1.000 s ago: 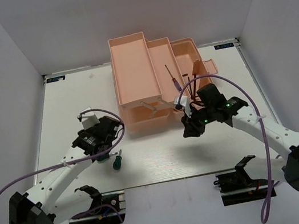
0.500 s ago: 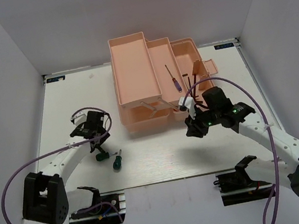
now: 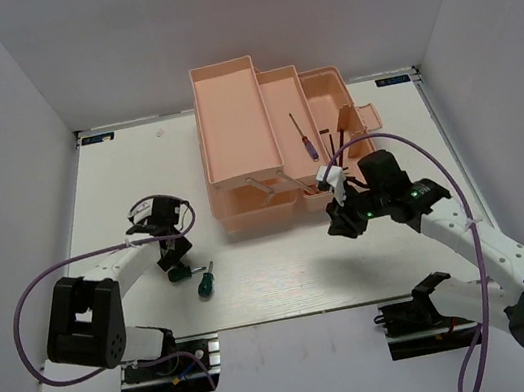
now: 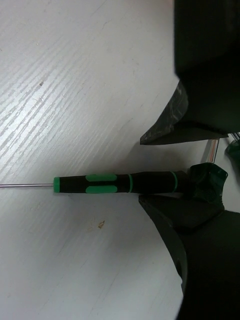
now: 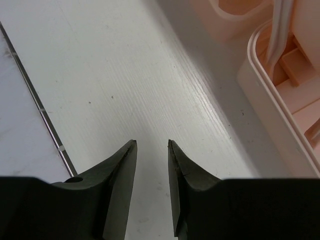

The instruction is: Sort the tools into containers

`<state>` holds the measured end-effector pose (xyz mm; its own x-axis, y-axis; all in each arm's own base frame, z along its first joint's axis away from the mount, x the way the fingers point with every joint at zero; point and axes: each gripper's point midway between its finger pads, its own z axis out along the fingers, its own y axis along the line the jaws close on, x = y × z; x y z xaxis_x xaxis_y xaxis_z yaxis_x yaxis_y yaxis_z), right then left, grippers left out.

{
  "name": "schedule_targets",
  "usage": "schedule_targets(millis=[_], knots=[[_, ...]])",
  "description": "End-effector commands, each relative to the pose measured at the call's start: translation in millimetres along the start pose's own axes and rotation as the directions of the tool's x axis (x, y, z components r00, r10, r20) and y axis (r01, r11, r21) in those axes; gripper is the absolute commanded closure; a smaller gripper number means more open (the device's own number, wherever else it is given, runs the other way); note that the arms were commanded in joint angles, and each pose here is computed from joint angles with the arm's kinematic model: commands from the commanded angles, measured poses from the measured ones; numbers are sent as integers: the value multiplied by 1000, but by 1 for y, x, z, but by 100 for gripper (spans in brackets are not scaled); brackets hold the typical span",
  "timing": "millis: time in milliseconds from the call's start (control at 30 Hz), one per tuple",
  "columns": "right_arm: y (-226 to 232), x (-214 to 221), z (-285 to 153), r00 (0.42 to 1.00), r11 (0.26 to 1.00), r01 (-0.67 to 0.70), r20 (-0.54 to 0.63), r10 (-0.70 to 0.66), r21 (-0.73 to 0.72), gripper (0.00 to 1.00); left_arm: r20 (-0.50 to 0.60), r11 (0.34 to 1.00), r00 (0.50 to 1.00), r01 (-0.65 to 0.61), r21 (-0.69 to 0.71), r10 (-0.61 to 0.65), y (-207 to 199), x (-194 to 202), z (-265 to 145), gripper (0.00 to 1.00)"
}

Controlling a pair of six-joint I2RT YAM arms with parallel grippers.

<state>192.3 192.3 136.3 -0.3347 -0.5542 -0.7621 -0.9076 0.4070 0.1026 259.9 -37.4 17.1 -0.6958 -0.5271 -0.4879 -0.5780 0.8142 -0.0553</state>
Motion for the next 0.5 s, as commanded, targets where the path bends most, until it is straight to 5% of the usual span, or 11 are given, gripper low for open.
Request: schedule_targets(millis=[0,367,433,467], knots=[[-3,-8,-5,999,1000,0,40,-1,17,62,-10,1000,1000,14,9,-13,-1,-1,2,46],[-1,-13,-12,997,1000,-3,72,2,17,62,-42,1000,999,9,19,-8,0,8,3,80],[2,-12,-13,997,1000,2,77,-3,9,53,12,1000,1000,-5,25,4,-4,-12,-8,84],[1,-11,-13,997,1000,4,75,-5,11,27,72,998,997,-11,54,7,-12,-27,-20,89]])
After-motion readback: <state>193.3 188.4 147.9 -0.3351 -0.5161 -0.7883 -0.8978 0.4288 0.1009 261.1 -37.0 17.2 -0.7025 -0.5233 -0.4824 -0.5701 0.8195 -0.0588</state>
